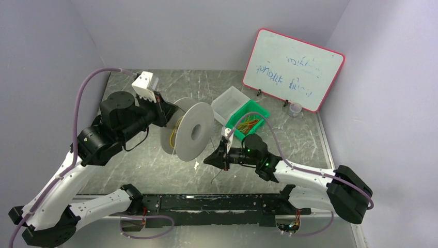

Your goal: Wrap the cables

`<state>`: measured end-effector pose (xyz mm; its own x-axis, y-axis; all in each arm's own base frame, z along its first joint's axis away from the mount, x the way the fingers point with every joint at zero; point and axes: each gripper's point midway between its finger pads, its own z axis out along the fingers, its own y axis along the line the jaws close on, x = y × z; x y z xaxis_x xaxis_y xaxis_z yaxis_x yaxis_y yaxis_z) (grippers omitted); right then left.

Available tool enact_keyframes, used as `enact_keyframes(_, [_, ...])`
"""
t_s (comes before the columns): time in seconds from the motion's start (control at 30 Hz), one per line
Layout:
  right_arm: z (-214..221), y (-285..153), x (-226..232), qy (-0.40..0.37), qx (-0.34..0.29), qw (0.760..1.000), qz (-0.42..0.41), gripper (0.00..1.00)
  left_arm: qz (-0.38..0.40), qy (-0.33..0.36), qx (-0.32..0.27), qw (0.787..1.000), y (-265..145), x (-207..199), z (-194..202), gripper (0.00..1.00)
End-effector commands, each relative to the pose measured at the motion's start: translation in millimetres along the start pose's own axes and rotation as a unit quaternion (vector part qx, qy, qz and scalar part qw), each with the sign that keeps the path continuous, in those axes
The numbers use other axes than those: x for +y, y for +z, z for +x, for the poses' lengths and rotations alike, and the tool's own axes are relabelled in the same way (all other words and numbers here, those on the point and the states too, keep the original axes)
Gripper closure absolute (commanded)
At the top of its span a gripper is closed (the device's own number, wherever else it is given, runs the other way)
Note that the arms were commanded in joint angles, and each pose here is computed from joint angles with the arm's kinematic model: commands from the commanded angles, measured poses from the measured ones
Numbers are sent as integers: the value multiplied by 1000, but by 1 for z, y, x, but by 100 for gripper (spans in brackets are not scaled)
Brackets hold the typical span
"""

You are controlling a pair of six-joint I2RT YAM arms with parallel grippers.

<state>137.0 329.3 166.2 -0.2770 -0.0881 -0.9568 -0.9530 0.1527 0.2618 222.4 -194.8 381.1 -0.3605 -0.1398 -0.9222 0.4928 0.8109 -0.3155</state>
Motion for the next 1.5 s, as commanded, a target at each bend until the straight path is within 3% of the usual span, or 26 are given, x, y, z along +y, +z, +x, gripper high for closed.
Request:
enact_keyframes(0.0, [4, 4, 4, -25, -11, 1000, -1, 90, -23, -43, -88, 995, -6, -1, -53, 93])
enact_keyframes(0.37, [10, 5, 15, -17, -10, 1000, 1, 81, -51, -49, -88, 994, 1, 6, -56, 93])
enact_keyframes(0.43, [13, 5, 18, -15, -6, 1000, 0, 85, -51, -50, -86, 994, 3, 6, -55, 93])
enact_keyframes(0.53, [13, 6, 23, -14, -3, 1000, -3, 100, -63, -53, -84, 993, 6, 9, -56, 93])
enact_keyframes(0.87, [12, 17, 48, -26, 20, 999, -7, 100, -138, -68, -69, 986, 35, 31, -49, 93])
enact_keyframes(1.17, [-2, 43, 83, -63, 47, 997, -12, 100, -231, -28, -60, 971, 68, 65, -32, 93])
enact_keyframes(1.47, [-24, 61, 103, -58, 43, 997, -1, 100, -277, -1, -52, 960, 82, 87, -6, 93])
